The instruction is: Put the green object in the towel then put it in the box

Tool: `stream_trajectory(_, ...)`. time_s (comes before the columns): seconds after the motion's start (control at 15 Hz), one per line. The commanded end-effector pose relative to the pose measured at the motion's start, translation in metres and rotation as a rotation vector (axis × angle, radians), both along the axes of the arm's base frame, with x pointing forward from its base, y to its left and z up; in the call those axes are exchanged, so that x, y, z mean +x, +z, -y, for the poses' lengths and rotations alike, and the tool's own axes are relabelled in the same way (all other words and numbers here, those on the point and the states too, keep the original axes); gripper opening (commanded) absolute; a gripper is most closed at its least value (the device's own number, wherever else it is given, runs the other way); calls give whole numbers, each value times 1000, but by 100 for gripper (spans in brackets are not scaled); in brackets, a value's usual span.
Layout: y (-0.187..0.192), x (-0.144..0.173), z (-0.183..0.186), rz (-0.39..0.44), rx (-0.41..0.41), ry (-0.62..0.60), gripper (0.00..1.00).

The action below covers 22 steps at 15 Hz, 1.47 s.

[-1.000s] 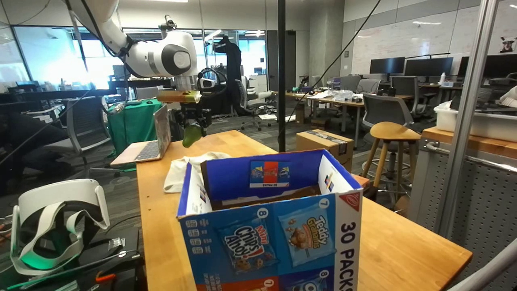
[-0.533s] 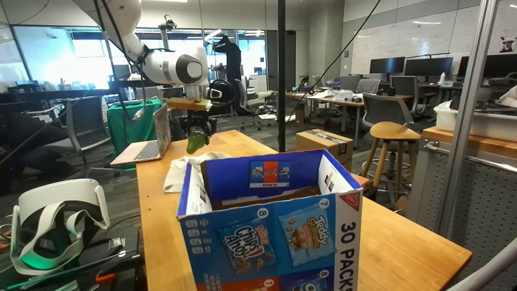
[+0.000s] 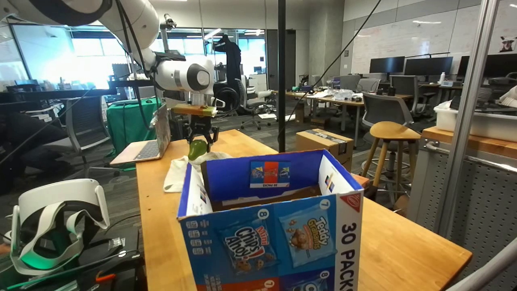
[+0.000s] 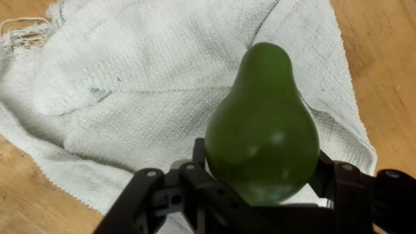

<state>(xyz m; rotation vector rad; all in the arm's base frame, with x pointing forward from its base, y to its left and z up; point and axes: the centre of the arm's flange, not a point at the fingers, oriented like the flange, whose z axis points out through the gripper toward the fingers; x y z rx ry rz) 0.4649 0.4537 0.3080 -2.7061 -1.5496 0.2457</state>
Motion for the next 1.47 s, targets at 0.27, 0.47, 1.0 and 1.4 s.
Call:
stream_trajectory(0.27,-7,47,-16,-47,-24,19,46)
stream_trajectory(0.47,-12,62,-15,-59,-5,59,46)
stream_trajectory(1.0,-39,91,14,-48,18,206,46)
stream_trajectory(1.4,-52,87,41,-44,-6,299,46)
